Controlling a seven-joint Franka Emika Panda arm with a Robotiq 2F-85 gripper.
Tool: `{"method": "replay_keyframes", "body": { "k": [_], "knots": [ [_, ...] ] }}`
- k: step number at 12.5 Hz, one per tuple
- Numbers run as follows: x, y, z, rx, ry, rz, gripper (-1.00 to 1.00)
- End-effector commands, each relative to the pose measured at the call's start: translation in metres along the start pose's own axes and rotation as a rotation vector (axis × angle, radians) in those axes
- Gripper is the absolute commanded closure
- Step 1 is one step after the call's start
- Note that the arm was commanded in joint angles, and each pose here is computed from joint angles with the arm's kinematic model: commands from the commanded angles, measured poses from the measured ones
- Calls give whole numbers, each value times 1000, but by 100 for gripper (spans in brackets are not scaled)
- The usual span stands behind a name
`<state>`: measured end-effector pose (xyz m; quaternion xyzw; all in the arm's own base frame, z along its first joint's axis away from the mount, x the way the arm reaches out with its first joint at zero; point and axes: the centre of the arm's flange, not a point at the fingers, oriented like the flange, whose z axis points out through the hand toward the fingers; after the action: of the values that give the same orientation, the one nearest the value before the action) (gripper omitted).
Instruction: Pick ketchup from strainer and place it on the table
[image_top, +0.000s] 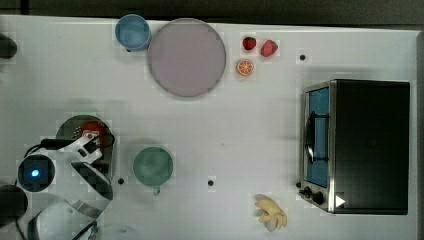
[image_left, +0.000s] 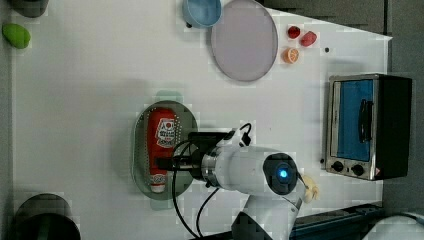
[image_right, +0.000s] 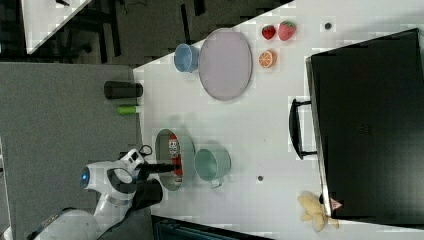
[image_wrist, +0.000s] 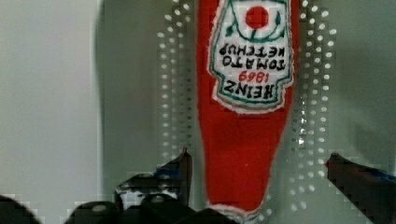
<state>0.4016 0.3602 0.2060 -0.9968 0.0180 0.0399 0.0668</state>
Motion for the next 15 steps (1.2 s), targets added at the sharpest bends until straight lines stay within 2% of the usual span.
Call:
{"method": "replay_keyframes", "body": {
  "k": [1,4,8,9,12,15],
  "knots": [
    [30,-3,-12,33,79,53,-100],
    [42,-2,7,20,80,25,-100],
    [43,-10,34,18,43,72,-100],
    [42,-11,39,12,45,63,-91],
    [42,-13,39,6,55,55,-20],
    [40,-27,9,18,102,32,-19]
  ]
}}
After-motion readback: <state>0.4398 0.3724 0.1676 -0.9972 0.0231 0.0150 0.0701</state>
